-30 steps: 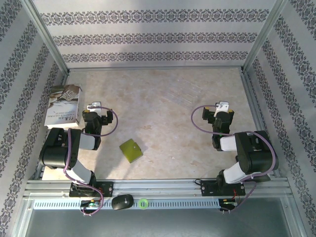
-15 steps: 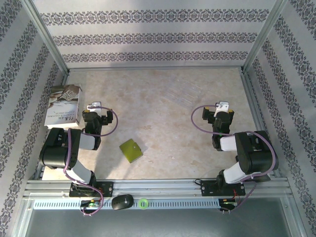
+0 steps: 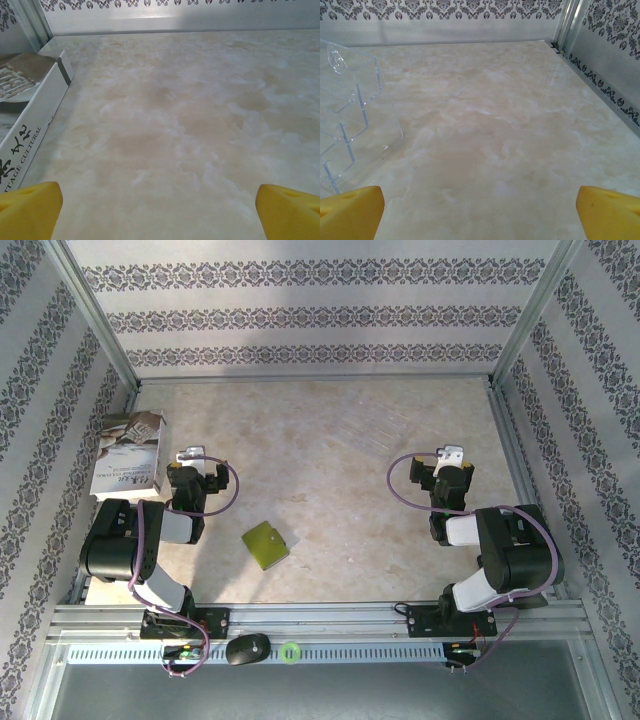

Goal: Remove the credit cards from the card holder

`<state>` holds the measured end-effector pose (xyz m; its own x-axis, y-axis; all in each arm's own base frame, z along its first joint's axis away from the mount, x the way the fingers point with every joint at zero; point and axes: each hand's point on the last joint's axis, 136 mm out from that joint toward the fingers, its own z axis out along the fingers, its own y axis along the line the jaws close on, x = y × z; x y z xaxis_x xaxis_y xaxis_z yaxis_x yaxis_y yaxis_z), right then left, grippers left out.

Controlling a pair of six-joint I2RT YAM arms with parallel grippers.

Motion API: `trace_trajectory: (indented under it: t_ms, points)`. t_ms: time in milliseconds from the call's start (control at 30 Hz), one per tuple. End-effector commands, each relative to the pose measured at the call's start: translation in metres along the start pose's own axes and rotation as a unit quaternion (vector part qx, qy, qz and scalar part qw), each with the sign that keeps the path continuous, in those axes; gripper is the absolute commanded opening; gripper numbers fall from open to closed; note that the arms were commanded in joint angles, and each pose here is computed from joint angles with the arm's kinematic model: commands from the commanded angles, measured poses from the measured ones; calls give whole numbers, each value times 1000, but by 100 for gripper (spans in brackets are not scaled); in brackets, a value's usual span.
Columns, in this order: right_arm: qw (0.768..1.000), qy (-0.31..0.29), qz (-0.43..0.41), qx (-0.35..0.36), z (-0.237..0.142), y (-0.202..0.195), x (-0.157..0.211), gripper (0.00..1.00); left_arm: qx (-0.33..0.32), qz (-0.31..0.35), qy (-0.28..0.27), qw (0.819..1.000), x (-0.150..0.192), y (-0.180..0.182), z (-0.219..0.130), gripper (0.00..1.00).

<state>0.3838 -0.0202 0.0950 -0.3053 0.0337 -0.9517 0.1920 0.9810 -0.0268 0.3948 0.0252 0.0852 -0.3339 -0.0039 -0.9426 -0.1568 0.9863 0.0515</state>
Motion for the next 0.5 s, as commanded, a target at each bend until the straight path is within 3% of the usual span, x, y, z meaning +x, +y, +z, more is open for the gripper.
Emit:
trace_trajectory:
  t_ms: [0,467]
  points:
    - [1000,-19,6,4,1,-1,-11,98,3,0,-9,1000,-6,-3,0,99]
    - [999,-10,14,-32,2,4,-8,98,-11,-5,-12,1000,-8,1,0,99]
